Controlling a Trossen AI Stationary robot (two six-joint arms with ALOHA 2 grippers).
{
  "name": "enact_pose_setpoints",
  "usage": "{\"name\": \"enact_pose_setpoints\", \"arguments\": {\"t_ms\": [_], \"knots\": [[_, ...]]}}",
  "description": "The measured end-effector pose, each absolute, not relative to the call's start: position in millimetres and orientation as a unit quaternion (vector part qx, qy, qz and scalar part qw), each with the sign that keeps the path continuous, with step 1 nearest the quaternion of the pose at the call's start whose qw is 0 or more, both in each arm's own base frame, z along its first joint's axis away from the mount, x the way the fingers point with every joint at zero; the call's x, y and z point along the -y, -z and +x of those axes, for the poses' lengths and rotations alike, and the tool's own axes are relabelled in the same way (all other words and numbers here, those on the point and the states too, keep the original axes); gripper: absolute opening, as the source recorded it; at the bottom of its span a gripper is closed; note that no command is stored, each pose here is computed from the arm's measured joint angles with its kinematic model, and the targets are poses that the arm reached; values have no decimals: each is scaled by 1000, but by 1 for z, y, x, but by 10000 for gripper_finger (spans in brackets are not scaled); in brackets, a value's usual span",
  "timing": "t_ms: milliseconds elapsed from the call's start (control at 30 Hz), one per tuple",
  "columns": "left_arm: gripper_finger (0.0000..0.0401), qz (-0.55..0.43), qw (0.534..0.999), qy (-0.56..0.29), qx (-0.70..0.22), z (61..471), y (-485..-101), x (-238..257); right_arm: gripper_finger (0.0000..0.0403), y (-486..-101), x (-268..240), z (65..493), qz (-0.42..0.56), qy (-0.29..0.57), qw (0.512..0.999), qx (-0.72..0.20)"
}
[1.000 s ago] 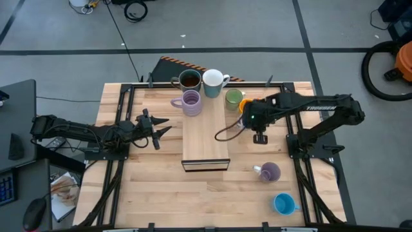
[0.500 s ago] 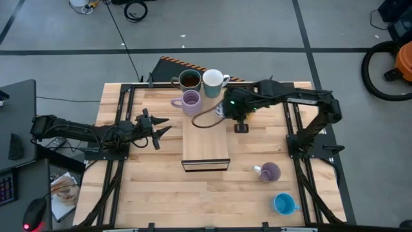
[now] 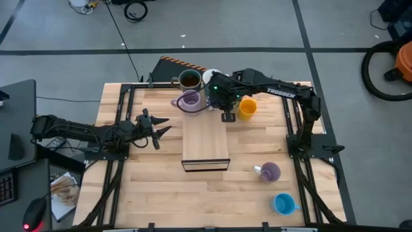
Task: Place coffee mugs
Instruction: Put the white mug on the shelf
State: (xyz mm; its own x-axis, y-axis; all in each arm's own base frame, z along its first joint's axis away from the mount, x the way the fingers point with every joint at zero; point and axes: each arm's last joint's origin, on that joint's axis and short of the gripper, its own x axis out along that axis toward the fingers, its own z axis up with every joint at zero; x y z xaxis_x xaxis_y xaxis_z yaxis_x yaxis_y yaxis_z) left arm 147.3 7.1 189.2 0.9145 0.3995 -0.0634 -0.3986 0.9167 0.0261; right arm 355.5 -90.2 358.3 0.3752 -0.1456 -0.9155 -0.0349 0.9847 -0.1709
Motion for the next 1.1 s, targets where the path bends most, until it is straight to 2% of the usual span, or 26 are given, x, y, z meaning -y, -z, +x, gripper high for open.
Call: {"name": "enact_pose_setpoints", "arguments": {"t_ms": [1100], "knots": [[172,6,978,-204,-35,147,-189,-7,60,-357,95,361,-94,29,831,-548]]}}
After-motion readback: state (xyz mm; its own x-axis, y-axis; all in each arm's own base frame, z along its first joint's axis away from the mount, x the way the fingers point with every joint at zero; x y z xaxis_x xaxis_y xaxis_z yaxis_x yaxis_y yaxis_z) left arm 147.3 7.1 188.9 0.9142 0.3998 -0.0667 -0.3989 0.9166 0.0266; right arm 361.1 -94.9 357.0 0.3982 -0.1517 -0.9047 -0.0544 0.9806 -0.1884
